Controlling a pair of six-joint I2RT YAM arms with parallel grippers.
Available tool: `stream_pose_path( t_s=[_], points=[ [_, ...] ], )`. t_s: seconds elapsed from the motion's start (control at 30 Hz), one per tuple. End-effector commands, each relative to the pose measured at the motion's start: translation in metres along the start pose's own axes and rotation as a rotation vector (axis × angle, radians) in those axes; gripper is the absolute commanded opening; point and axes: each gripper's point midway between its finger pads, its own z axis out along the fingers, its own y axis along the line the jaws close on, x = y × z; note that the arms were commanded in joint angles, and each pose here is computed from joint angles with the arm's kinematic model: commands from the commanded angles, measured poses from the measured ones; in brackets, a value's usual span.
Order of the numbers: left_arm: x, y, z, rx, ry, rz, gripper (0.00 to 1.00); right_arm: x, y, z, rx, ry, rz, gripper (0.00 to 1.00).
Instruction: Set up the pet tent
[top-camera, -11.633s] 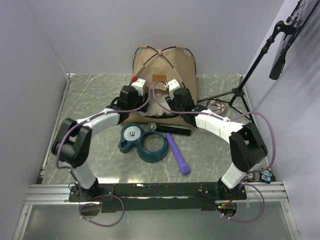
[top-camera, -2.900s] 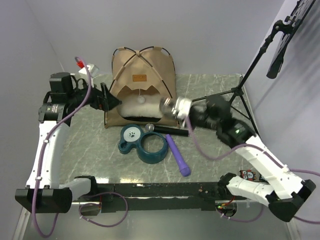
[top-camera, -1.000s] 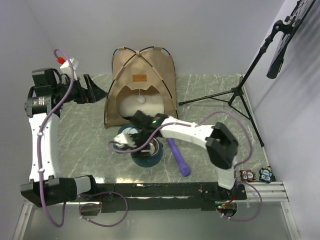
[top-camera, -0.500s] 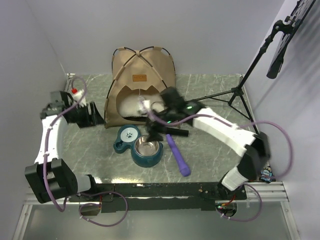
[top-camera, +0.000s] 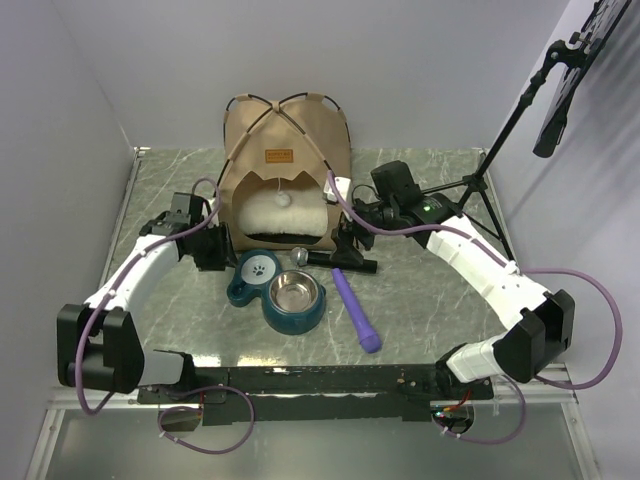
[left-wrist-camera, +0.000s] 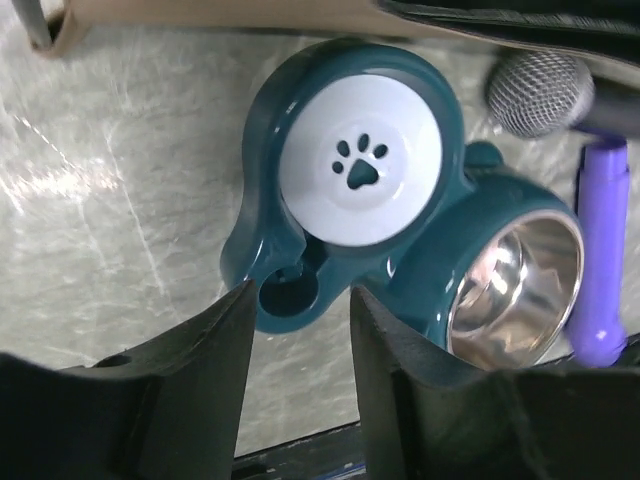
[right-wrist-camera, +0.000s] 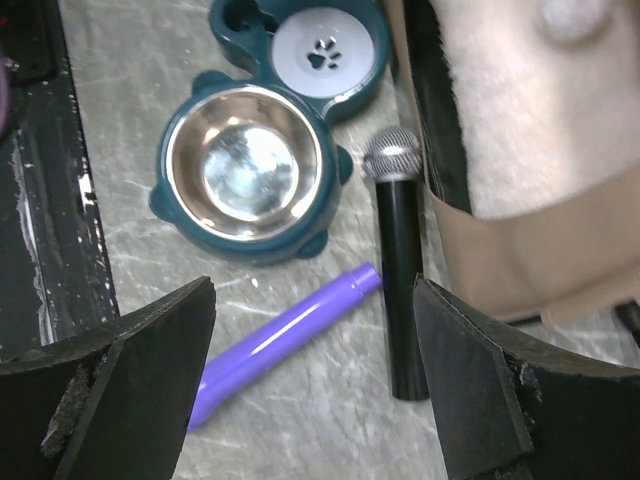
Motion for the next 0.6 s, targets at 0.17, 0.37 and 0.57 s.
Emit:
stream_pose_path(
  t_s=[0.17, 0.37, 0.57],
  points=[
    [0.066, 0.009, 0.025, 0.003, 0.144, -0.247, 0.45, 0.004, -0.007, -0.014, 0.052, -0.011, 0.034, 0.87],
    [0.07, 0.02, 0.033, -0.083, 0.159, -0.276, 0.41, 0.005, -0.015, -0.011, 0.06, -0.019, 0.072, 0.88],
    [0.067, 0.029, 0.043, -0.117, 0.179, -0.302, 0.45, 0.007, -0.017, -0.01, 0.046, -0.009, 0.09, 0.88]
  ],
)
